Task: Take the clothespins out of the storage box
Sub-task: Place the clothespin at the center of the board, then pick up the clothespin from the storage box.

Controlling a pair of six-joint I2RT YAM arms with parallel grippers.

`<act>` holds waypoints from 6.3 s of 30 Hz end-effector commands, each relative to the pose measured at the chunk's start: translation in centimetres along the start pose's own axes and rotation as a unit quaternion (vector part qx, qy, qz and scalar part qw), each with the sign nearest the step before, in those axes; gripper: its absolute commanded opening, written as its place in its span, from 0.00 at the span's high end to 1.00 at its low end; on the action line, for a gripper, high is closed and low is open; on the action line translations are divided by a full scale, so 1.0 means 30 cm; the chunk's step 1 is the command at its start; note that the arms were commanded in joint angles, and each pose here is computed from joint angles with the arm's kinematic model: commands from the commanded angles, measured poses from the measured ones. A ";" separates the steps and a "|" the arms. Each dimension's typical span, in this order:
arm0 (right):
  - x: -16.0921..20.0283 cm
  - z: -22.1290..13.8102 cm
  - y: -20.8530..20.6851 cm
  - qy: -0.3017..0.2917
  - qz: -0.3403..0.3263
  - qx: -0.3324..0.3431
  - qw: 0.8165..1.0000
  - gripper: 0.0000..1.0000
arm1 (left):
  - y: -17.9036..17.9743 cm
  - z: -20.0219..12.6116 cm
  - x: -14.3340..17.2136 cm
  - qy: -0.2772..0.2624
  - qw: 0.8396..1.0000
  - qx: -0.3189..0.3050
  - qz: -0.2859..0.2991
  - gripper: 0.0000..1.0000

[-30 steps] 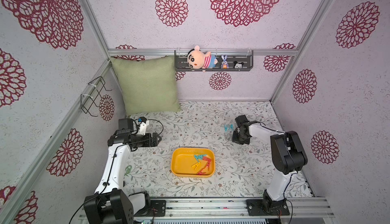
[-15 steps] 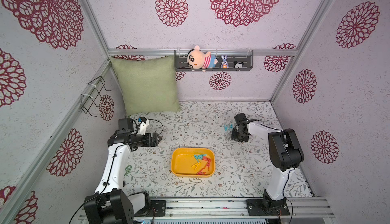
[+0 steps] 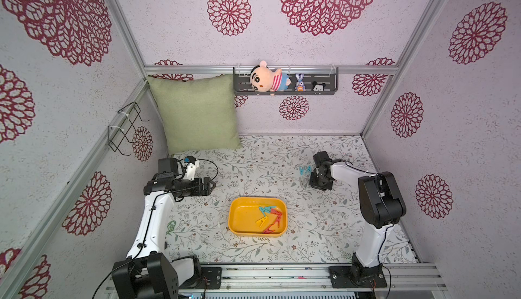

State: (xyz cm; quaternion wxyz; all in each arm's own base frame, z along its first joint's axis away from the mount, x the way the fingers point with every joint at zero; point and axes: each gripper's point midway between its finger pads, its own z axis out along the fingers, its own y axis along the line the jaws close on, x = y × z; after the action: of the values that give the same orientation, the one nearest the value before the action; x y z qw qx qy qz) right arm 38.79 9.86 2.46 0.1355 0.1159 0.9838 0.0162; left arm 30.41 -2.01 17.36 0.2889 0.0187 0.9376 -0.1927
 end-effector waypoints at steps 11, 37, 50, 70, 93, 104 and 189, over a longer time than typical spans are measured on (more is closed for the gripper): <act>-0.068 -0.306 0.040 -0.055 -0.007 -0.042 0.998 0.69 | -0.002 -0.020 -0.026 -0.018 1.000 0.003 0.007 0.03; 0.381 -0.686 0.748 -0.102 -0.241 -0.197 0.945 0.68 | 0.022 -0.029 -0.033 -0.026 1.000 -0.017 0.005 0.03; 0.548 -0.571 0.859 -0.063 -0.331 -0.164 0.927 0.70 | 0.038 -0.028 -0.034 -0.023 0.999 -0.028 0.000 0.03; 0.694 -0.339 0.717 0.001 -0.383 -0.069 0.921 0.70 | 0.061 -0.011 -0.023 -0.017 0.999 -0.033 -0.004 0.03; 0.764 -0.232 0.809 0.021 -0.406 -0.095 0.909 0.70 | 0.094 -0.006 -0.016 -0.010 0.999 -0.045 -0.017 0.02; 0.706 -0.250 0.937 -0.022 -0.423 -0.114 0.899 0.70 | 0.096 -0.008 -0.019 -0.011 0.999 -0.042 -0.020 0.03; 0.768 -0.221 0.897 0.024 0.142 -0.114 0.983 0.70 | 0.067 -0.041 -0.053 -0.029 0.999 -0.029 -0.031 0.03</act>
State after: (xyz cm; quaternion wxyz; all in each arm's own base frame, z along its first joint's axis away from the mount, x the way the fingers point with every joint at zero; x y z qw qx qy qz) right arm 21.82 41.83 4.75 0.1269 0.2375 0.9502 0.1565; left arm 30.97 0.25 17.67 0.2979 -0.0288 0.9383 -0.1735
